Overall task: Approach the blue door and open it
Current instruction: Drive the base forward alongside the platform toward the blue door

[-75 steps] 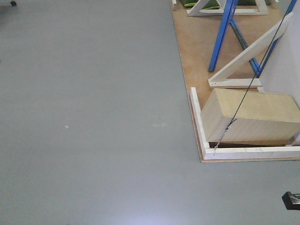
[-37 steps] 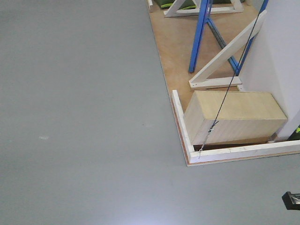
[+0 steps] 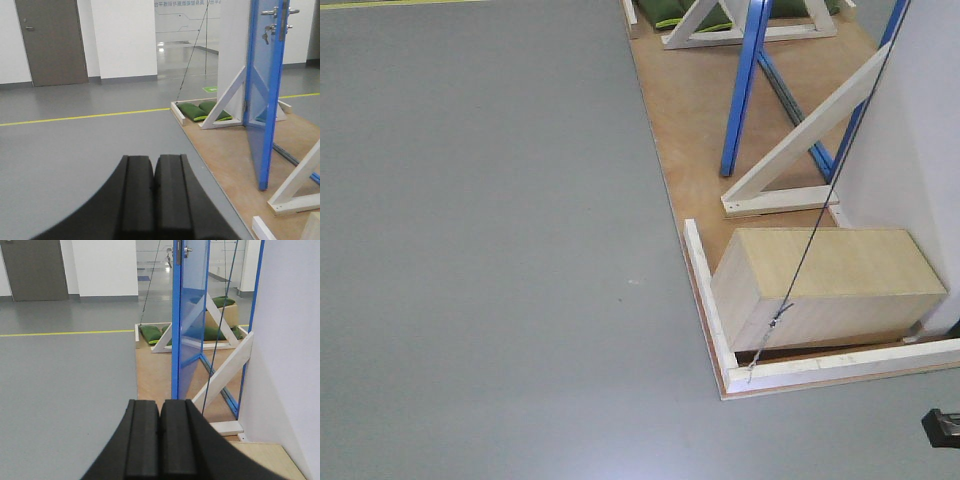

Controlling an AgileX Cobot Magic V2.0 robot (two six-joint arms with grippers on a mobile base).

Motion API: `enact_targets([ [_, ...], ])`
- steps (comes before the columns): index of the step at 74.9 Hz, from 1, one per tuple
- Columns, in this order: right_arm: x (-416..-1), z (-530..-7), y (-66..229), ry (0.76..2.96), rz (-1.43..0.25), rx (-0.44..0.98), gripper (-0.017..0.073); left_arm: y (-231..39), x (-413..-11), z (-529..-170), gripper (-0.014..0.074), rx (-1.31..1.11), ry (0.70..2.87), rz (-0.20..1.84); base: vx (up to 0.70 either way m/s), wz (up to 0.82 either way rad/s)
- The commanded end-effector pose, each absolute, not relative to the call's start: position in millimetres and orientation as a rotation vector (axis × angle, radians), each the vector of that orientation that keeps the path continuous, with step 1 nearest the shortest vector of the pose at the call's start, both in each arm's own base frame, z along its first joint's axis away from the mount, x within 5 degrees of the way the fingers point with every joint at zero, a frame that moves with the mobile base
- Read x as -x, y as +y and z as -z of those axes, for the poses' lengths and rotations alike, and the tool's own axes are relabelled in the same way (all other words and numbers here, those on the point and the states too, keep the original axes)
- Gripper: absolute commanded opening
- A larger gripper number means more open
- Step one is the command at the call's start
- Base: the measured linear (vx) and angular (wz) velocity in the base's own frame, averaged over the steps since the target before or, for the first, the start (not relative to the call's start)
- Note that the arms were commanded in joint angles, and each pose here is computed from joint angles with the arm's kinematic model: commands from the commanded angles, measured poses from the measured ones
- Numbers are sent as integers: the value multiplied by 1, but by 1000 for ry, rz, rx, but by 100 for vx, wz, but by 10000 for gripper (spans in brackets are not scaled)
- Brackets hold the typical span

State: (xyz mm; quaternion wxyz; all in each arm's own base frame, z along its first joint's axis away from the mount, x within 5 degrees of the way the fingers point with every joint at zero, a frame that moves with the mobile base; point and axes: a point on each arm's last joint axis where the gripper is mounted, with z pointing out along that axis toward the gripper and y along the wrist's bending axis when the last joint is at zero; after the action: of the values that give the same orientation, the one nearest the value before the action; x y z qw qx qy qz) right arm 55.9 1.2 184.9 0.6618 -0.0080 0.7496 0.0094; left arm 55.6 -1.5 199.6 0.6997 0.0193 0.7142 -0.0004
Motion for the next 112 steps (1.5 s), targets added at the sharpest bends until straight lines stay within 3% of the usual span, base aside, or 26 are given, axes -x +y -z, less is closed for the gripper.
enact_targets([
  [1,-56,-192,1,1609,-8,23,-1,-2,-53,-219,69,-27,1464,23,31,8],
  [112,-56,-192,1,1609,-8,23,-1,-2,-53,-219,69,-27,1464,23,38,9],
])
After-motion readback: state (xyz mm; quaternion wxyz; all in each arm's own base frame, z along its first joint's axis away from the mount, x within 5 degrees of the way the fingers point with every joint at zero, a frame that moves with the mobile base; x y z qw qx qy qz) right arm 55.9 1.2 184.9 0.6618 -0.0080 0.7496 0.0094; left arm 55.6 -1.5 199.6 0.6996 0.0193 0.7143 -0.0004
